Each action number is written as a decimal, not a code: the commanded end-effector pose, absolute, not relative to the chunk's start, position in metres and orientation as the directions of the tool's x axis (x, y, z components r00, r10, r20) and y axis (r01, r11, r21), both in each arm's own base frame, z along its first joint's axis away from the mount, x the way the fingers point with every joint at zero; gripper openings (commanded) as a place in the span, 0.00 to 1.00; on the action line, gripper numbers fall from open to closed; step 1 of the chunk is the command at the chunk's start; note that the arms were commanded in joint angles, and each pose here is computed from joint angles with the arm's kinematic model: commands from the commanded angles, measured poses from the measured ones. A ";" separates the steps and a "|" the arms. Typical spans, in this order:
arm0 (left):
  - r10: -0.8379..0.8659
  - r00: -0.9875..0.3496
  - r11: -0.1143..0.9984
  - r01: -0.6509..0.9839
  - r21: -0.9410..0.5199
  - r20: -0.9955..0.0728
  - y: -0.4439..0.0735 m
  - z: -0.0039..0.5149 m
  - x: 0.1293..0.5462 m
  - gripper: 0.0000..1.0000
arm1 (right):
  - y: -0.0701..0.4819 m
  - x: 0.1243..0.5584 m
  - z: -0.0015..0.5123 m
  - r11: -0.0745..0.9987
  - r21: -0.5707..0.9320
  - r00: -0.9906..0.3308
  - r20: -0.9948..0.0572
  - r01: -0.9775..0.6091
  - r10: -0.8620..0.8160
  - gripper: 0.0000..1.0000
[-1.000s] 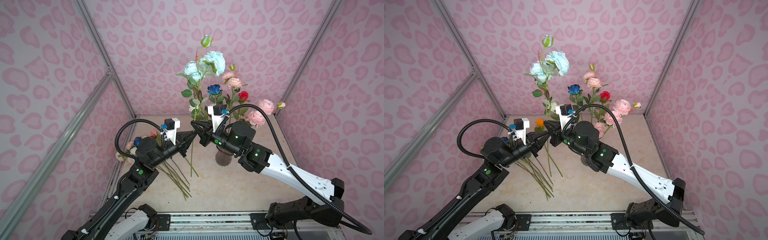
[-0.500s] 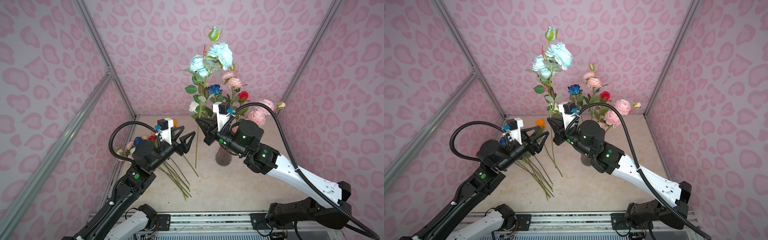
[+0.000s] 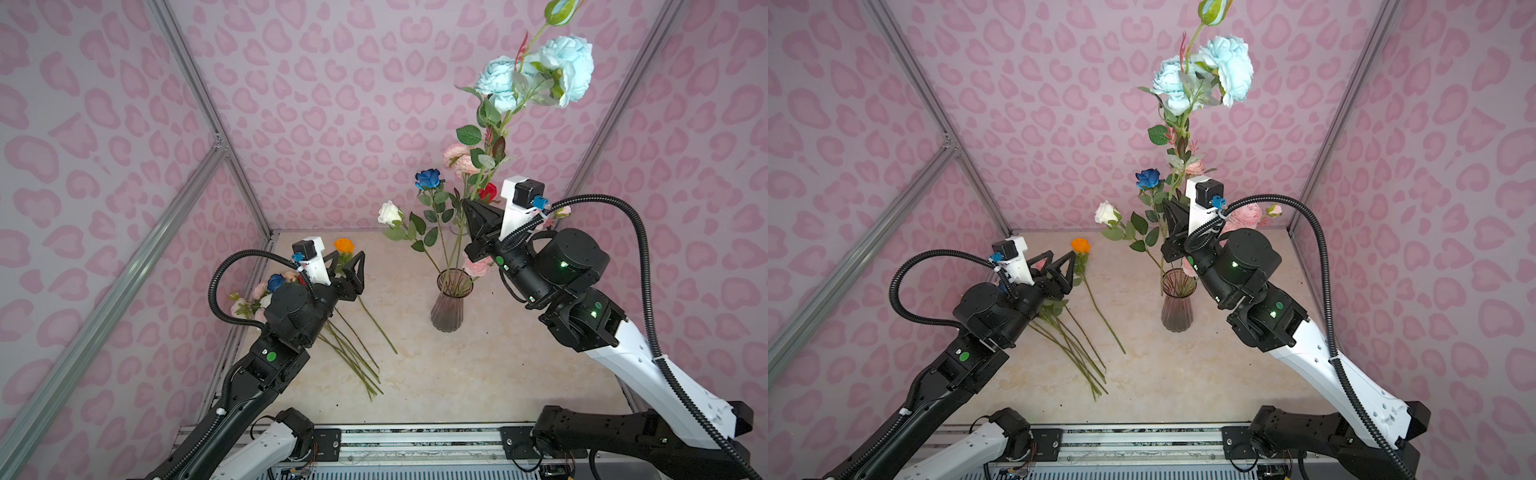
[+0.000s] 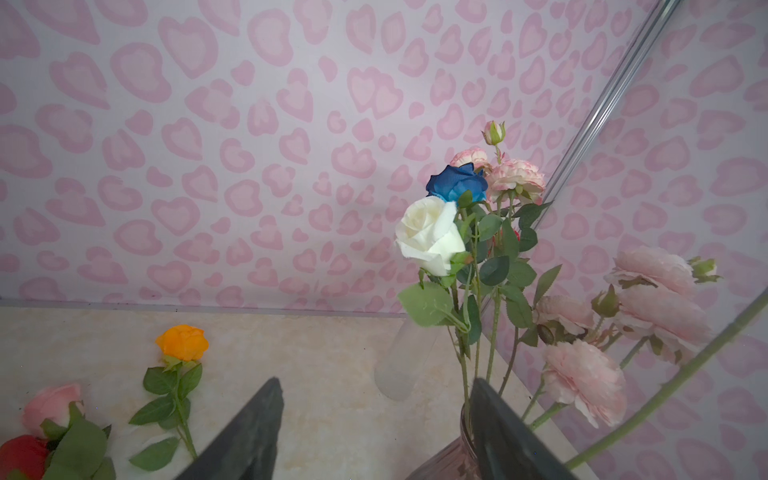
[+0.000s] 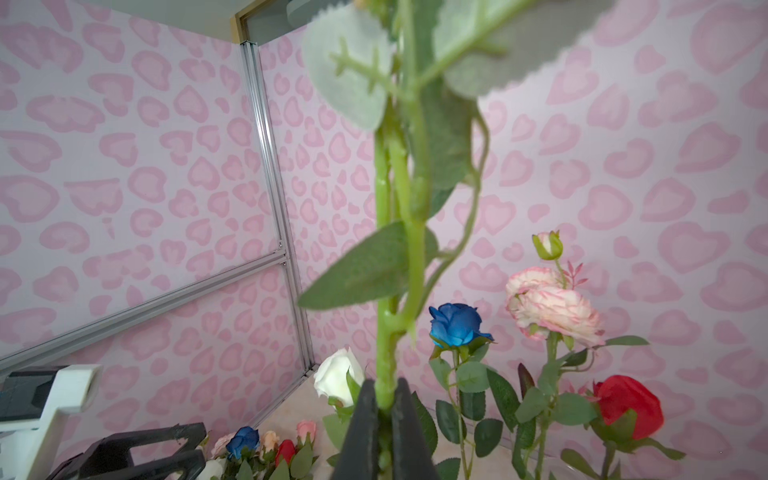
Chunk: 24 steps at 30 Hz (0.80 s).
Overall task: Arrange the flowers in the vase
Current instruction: 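Grasp the carnation stem with the right gripper while the left gripper releases, then lower the light-blue carnation stem into the pink vase with the right gripper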
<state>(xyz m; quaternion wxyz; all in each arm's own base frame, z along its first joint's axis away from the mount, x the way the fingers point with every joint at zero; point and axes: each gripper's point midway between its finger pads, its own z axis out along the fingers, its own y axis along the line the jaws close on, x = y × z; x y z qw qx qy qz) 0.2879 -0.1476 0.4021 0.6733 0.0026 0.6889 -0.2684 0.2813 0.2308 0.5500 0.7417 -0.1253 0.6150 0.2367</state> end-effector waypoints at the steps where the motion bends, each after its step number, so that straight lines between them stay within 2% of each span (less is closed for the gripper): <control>1: -0.370 -0.067 0.860 0.354 -0.369 -0.927 -0.144 0.409 0.289 0.72 | 0.218 0.293 0.552 0.893 0.070 0.171 -0.972 -0.444 0.161 0.04; 9: -0.363 -0.066 0.864 0.350 -0.362 -0.930 -0.143 0.408 0.290 0.72 | 0.207 0.322 0.538 0.906 0.116 0.146 -0.971 -0.407 0.189 0.04; 10: -0.364 -0.066 0.863 0.351 -0.363 -0.929 -0.144 0.408 0.290 0.72 | 0.212 0.328 0.519 0.906 0.114 0.113 -0.978 -0.407 0.173 0.03; 22: -0.359 -0.066 0.865 0.352 -0.359 -0.931 -0.144 0.408 0.290 0.72 | 0.230 0.343 0.454 0.880 0.206 -0.007 -0.974 -0.428 0.225 0.03; 24: -0.357 -0.068 0.865 0.352 -0.357 -0.932 -0.144 0.407 0.290 0.72 | 0.236 0.343 0.441 0.871 0.206 -0.039 -0.977 -0.445 0.211 0.07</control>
